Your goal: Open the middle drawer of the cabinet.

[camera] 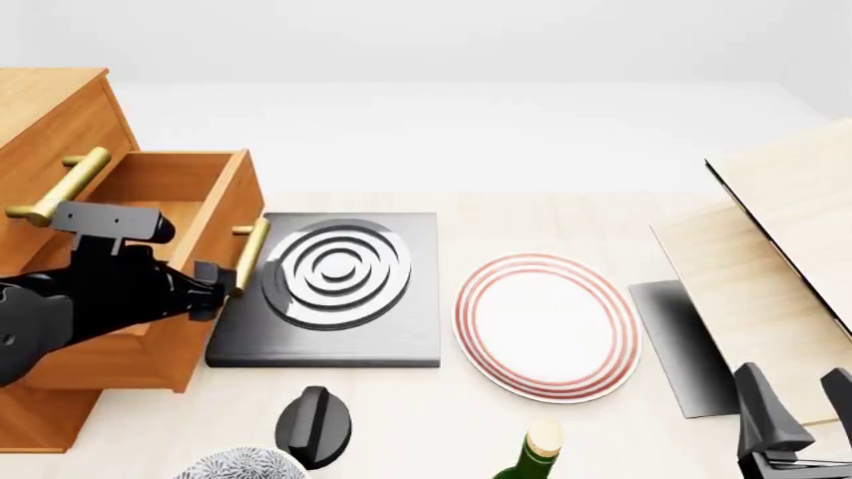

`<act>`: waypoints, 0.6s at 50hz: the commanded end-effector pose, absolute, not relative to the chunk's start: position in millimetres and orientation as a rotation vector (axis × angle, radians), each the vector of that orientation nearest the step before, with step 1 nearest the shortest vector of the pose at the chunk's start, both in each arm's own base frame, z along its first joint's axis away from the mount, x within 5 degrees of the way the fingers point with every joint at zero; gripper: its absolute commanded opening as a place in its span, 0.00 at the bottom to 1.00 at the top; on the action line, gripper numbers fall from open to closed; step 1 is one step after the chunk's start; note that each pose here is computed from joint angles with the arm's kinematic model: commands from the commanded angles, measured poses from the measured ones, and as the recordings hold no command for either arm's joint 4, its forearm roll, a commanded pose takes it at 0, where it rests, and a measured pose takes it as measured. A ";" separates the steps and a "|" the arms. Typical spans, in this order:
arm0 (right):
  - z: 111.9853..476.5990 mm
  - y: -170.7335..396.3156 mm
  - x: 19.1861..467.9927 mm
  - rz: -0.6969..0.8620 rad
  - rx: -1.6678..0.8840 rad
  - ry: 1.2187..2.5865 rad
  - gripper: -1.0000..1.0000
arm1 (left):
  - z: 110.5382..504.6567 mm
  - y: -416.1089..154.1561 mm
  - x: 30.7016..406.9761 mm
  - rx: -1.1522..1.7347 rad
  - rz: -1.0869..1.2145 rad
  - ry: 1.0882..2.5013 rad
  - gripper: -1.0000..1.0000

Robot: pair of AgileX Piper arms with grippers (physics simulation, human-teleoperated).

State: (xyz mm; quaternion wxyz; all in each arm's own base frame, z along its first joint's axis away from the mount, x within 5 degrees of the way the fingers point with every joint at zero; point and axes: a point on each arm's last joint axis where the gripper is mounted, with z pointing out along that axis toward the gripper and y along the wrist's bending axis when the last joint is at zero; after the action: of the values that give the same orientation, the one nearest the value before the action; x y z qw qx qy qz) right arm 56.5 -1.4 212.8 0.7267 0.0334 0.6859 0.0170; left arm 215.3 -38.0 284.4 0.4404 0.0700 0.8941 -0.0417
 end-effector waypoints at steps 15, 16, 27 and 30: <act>212.7 -1.3 56.3 0.042 0.073 1.511 1.00 | 283.6 -42.3 215.6 0.173 -0.127 2.223 1.00; 212.7 -1.3 56.3 0.042 0.074 1.511 1.00 | 284.1 -43.0 216.0 0.176 -0.129 2.221 1.00; 212.8 -1.2 56.3 0.044 0.073 1.511 1.00 | 283.4 -46.3 219.0 0.190 -0.135 2.221 1.00; 212.8 -1.2 56.3 0.045 0.075 1.510 1.00 | 283.6 -47.6 220.1 0.195 -0.137 2.220 1.00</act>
State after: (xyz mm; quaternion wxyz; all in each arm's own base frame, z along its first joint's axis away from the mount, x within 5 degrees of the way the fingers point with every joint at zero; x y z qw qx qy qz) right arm 56.3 -1.3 212.7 0.7265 0.0337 0.6861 0.0186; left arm 216.9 -44.7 283.8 0.4383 0.0802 0.8938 -0.0497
